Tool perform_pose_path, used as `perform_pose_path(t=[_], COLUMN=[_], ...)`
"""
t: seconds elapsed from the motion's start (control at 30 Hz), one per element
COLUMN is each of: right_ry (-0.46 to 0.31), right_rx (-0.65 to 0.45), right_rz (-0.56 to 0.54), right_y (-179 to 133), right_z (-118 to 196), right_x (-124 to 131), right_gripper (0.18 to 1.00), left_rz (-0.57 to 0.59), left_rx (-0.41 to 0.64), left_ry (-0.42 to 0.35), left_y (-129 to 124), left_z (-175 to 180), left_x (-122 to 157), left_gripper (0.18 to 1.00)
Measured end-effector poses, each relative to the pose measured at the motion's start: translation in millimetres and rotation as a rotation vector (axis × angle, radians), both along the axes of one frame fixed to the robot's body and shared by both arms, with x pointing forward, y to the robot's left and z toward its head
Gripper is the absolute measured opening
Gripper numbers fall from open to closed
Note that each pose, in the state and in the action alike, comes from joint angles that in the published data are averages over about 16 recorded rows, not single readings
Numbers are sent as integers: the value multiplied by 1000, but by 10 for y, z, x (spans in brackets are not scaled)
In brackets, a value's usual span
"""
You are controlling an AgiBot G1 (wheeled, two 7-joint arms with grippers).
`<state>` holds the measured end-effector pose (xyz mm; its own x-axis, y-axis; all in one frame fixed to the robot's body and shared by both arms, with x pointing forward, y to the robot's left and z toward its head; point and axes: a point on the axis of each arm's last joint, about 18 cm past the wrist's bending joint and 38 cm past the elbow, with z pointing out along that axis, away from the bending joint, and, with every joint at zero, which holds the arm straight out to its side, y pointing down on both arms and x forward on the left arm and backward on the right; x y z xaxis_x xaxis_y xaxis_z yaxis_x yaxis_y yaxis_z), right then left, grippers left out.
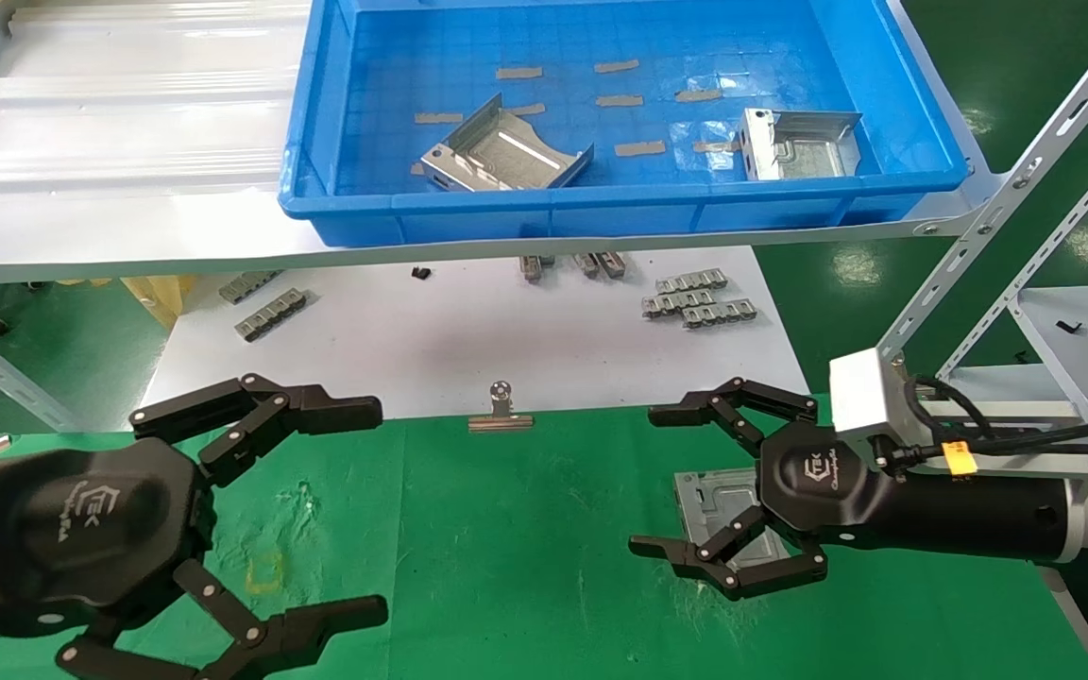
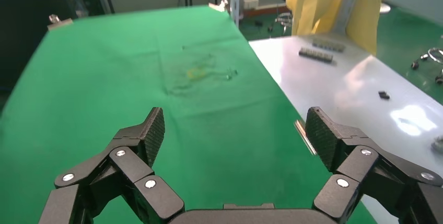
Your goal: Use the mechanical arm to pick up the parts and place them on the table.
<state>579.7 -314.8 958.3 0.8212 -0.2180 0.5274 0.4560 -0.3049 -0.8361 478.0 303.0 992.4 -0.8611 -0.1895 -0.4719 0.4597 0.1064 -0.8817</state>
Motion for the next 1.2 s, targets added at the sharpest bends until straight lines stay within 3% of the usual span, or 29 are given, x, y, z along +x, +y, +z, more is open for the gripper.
perform_pose_path(t=[0.6,1.2], right_ry=[14,19], right_rx=[120,150], right_rz=[85,144], right_y=[81,133], right_z=[212,349], right_x=[-574,-1094], right_gripper=[1001,1001], left_rz=[0,0], left_rx=[0,0], left_ry=[0,0], left_y=[0,1], left_z=[0,0], left_x=[0,1], left_gripper=[1001,1001])
